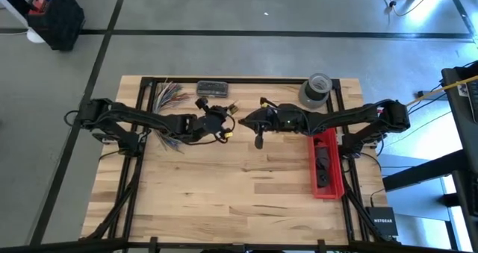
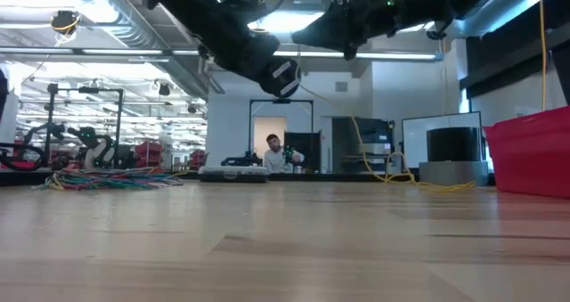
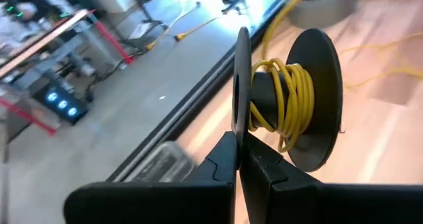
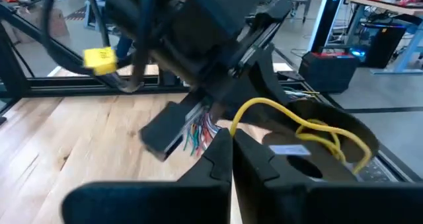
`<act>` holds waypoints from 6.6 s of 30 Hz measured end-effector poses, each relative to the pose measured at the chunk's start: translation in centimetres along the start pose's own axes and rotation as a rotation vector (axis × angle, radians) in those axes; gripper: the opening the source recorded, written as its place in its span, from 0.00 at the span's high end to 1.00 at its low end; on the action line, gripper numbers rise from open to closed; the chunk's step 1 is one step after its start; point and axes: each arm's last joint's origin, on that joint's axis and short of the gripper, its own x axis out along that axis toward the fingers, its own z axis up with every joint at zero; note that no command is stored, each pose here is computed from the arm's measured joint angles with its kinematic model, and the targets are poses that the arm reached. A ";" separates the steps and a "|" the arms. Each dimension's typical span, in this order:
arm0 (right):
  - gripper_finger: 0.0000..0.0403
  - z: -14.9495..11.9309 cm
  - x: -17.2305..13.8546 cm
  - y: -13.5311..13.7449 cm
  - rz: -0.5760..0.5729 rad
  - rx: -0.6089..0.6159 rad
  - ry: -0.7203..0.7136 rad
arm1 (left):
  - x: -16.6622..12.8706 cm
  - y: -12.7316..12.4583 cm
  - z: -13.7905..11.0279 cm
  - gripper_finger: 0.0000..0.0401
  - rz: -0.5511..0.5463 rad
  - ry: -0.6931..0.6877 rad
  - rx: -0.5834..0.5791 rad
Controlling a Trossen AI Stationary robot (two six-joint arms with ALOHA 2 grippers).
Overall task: Coil cords
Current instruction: Coil the yellow wire onto the black spool
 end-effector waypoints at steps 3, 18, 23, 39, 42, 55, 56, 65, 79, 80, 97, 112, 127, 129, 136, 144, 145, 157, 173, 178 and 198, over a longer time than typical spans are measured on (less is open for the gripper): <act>0.99 0.0 0.0 0.0 0.000 0.000 0.000 | 0.4 -0.6 0.0 1.00 -0.048 -0.014 0.030; 0.99 -2.1 2.7 0.1 -0.014 -0.010 0.062 | 0.4 -1.3 1.0 1.00 -0.121 -0.116 -0.057; 0.99 -2.5 2.6 0.1 -0.019 -0.083 0.103 | -0.9 -0.5 1.8 1.00 -0.132 -0.140 -0.072; 0.99 -3.7 2.0 -0.8 -0.337 -0.297 0.307 | -5.9 1.4 1.0 1.00 -0.205 -0.017 0.035; 0.99 -3.6 2.1 -0.8 -0.336 -0.271 0.279 | -5.6 1.5 0.9 1.00 -0.193 -0.008 0.035; 0.60 -1.4 1.2 -0.5 -0.282 -0.237 0.515 | -5.4 1.7 0.8 1.00 -0.186 0.010 0.040; 0.59 -1.4 1.0 -0.5 -0.273 -0.231 0.548 | -5.4 1.7 0.8 1.00 -0.186 0.011 0.042; 0.55 -7.4 2.1 -1.3 -0.061 -0.135 0.509 | -5.4 1.7 0.8 1.00 -0.185 0.010 0.035; 0.55 -11.8 7.5 -1.4 -0.024 -0.040 0.467 | -5.4 1.7 0.8 1.00 -0.185 0.009 0.048; 0.55 -11.8 7.5 -1.4 -0.026 -0.037 0.467 | -5.4 1.7 0.8 1.00 -0.185 0.010 0.050; 0.97 -12.2 7.5 -2.3 -0.060 -0.043 0.487 | -5.4 1.6 0.9 1.00 -0.187 0.000 0.038; 0.99 -5.3 2.3 -3.5 -0.225 -0.074 0.355 | -4.8 1.7 -0.7 1.00 -0.202 0.131 0.129; 0.99 -2.1 0.8 -4.6 -0.177 0.077 0.200 | -1.4 1.0 -1.3 1.00 -0.267 0.169 0.125; 0.99 -2.0 0.9 -4.4 -0.167 0.082 0.183 | -1.2 1.1 -1.3 1.00 -0.261 0.175 0.119; 0.99 -3.1 0.5 -5.4 -0.255 0.165 0.291 | 0.9 1.8 -2.6 1.00 -0.145 0.274 0.032; 0.98 -3.5 0.1 -7.2 -0.139 0.336 0.306 | 3.6 2.8 -3.3 1.00 0.051 0.281 -0.085; 0.98 -3.3 0.3 -7.2 -0.111 0.345 0.282 | 3.8 2.7 -3.3 1.00 0.049 0.275 -0.080; 0.99 -3.3 3.5 -7.9 0.020 0.394 0.150 | 3.9 0.9 -2.6 1.00 -0.038 0.183 -0.030; 0.98 -0.9 4.0 -8.5 0.057 0.354 0.164 | 4.4 1.4 -2.6 1.00 -0.083 0.199 -0.077; 0.98 -2.6 6.1 -5.4 0.109 0.322 0.176 | 4.7 1.6 -2.2 1.00 -0.074 0.159 -0.128; 0.98 -6.0 7.2 -4.2 0.019 0.231 0.392 | -0.8 1.7 0.3 1.00 -0.197 0.059 -0.123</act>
